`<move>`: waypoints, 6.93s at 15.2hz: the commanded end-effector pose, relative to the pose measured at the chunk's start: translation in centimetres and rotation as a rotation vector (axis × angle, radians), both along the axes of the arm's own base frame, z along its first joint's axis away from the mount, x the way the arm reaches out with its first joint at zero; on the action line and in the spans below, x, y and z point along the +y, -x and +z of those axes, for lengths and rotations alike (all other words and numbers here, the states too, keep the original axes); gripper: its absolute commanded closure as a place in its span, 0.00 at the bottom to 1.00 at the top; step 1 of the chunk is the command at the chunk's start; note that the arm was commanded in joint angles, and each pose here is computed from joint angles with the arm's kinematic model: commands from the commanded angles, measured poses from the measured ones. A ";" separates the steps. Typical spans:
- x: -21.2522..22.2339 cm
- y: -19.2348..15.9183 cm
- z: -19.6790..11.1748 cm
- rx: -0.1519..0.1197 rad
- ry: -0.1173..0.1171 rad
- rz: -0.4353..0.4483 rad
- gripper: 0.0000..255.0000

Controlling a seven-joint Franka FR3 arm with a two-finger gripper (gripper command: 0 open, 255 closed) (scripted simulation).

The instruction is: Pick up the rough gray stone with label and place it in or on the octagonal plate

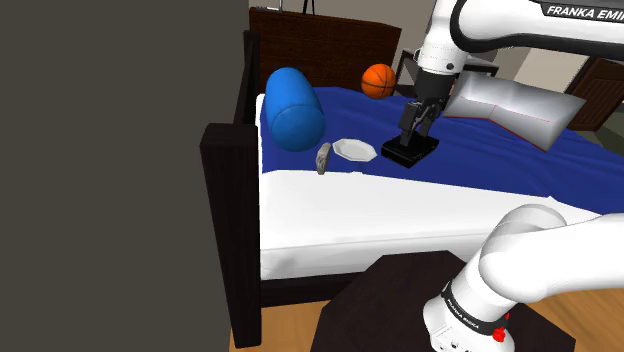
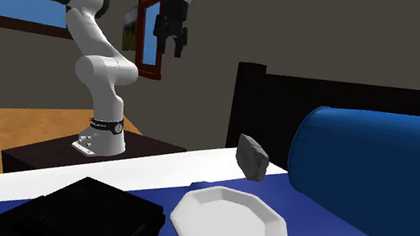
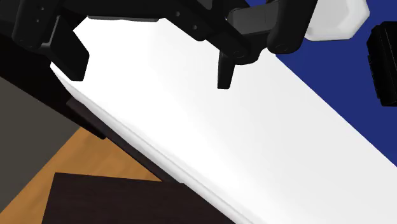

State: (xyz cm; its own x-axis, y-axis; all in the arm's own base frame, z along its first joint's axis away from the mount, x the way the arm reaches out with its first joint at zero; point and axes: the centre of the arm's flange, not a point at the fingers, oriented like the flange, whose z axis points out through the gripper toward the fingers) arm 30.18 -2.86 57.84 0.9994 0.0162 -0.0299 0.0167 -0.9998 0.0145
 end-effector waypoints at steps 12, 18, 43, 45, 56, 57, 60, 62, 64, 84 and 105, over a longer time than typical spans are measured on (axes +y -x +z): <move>0.5 -13.3 -6.6 0.030 -0.027 -0.315 0.00; -0.9 -20.3 -10.3 0.046 -0.042 -0.487 0.00; -7.5 -34.2 -23.3 0.082 -0.075 -0.873 0.00; -7.5 -34.2 -23.3 0.082 -0.075 -0.873 0.00; -7.5 -34.2 -23.3 0.082 -0.075 -0.873 1.00; -7.5 -34.2 -23.3 0.082 -0.075 -0.873 1.00; -7.5 -34.2 -21.7 0.082 -0.075 -0.873 1.00; -7.5 -34.2 -20.7 0.082 -0.075 -0.873 1.00; -7.5 -34.2 -19.6 0.082 -0.075 -0.873 1.00; -20.6 -35.2 -13.8 0.082 -0.075 -0.873 1.00; -29.5 -36.0 -21.0 0.082 -0.075 -0.873 1.00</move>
